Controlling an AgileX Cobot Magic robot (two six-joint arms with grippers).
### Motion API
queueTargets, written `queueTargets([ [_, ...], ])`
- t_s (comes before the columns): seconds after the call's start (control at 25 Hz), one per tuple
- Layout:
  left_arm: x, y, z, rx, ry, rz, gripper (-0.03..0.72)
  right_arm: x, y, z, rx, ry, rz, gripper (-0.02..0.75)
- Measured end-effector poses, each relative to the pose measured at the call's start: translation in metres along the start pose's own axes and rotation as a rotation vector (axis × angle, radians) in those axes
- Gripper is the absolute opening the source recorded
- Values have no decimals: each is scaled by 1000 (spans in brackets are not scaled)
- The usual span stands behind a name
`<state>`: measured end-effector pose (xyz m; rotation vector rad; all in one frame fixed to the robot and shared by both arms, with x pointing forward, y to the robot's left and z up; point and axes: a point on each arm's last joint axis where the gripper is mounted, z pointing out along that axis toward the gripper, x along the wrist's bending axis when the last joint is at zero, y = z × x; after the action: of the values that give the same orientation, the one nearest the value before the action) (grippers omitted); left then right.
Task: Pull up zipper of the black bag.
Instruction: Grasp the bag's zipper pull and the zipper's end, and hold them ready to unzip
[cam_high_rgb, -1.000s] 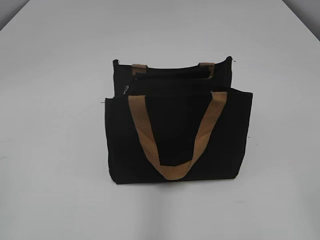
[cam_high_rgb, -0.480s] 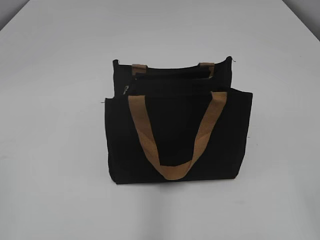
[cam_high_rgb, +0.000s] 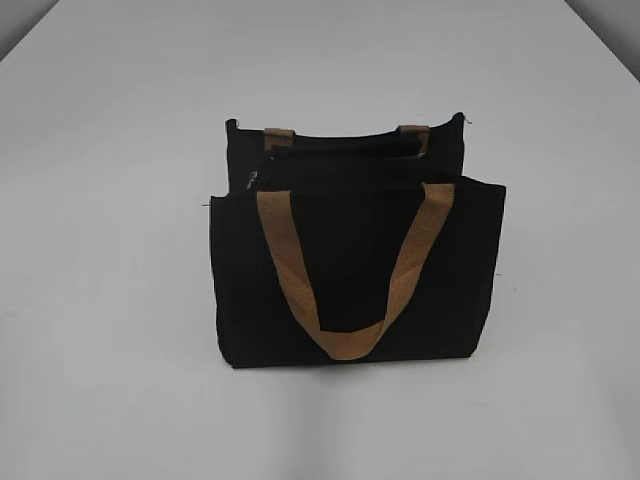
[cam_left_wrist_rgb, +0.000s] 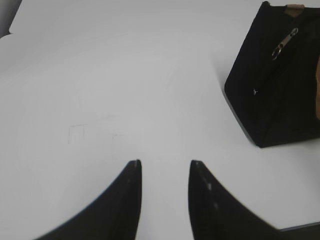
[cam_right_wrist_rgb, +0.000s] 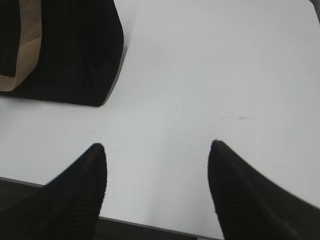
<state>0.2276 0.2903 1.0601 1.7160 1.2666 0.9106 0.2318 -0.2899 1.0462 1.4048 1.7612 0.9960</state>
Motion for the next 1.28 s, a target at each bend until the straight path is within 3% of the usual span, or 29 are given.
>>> queueTargets([
  [0.36, 0, 16, 13, 34, -51, -38, 242, -1, 7, 4, 15, 7, 7, 496],
  [0.56, -2, 50, 42, -61, -177, -125, 308, -5, 47, 31, -31, 32, 22, 496],
  [0.72, -4, 72, 84, -56, -289, -128, 398, -4, 67, 60, -30, 91, 7, 496],
  [0.88, -9, 77, 142, 28, -431, -105, 425, 2, 74, 91, 55, 159, -5, 496],
  [1.08, -8, 61, 217, 144, -499, -174, 429, 12, 73, 122, 176, 218, -51, 496],
  [1.28, -13, 40, 265, 174, -584, -211, 429, 19, 95, 144, 219, 250, -130, 496],
])
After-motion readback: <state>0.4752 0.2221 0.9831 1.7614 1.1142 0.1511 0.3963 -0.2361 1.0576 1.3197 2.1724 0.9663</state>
